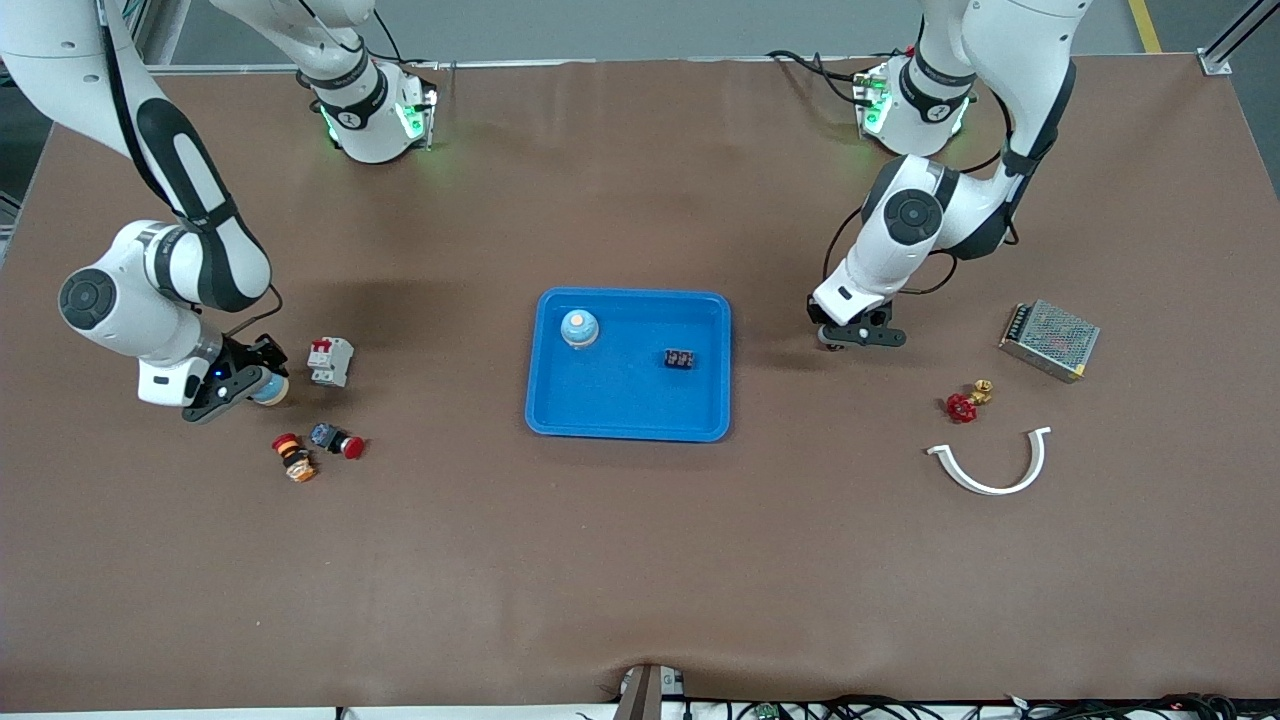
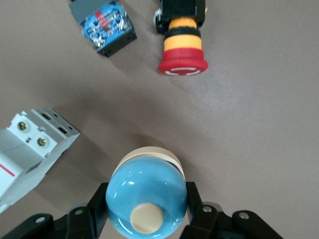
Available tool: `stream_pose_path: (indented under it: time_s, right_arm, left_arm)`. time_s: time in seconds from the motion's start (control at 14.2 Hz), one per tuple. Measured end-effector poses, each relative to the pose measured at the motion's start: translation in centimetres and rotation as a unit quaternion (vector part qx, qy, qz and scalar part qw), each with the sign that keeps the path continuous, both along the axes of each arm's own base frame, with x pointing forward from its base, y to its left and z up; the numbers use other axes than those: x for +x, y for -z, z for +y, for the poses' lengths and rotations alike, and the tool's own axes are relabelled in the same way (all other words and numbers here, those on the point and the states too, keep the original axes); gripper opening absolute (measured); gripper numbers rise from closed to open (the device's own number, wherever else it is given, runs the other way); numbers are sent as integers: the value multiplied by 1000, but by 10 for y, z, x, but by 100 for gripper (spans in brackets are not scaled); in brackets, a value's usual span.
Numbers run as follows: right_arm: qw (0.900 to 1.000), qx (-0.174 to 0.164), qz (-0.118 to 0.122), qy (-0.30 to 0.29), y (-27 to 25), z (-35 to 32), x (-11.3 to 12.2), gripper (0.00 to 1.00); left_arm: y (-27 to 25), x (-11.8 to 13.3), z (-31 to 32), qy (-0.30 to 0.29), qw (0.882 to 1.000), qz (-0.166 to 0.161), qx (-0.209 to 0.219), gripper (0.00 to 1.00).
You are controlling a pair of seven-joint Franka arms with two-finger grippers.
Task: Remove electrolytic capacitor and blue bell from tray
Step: 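Carry the bell toward the breaker while the left gripper carries capacitor, then set the bell down with the right gripper while the left releases capacitor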
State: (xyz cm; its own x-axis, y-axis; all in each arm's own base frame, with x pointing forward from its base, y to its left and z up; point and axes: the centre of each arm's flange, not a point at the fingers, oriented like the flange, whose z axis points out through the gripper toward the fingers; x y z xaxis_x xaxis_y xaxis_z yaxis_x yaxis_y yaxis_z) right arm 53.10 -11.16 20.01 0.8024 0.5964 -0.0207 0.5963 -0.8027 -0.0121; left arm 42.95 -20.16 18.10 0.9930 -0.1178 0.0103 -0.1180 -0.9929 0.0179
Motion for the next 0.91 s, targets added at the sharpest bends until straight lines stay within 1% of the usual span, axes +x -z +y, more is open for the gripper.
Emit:
stream_pose_path:
  time_s: [0.14,0.42,0.63,0.7,0.77,0.91]
  right_arm:
    - [1000,0,-1,-1,5,0,-5,65]
    - [1000,-3,-10,-2,12,2,-13,65]
    - [1000,-3,-11,-2,12,2,-13,65]
    - [1000,-3,-11,-2,12,2,-13,65]
    - [1000,-3,-11,-2,12,3,-13,65]
    - [1000,-3,-10,-2,12,2,-14,65]
  left_arm:
    - [3,0,0,-3,1000,-1,-2,34]
    - [3,0,0,-4,1000,-1,-2,34]
    - [3,0,-2,-25,1000,-2,-3,37]
    - [3,0,-3,-29,1000,-4,-4,44]
    - [2,1,-5,-33,999,-6,-6,54]
    - [-2,5,-10,-48,999,-3,-4,72]
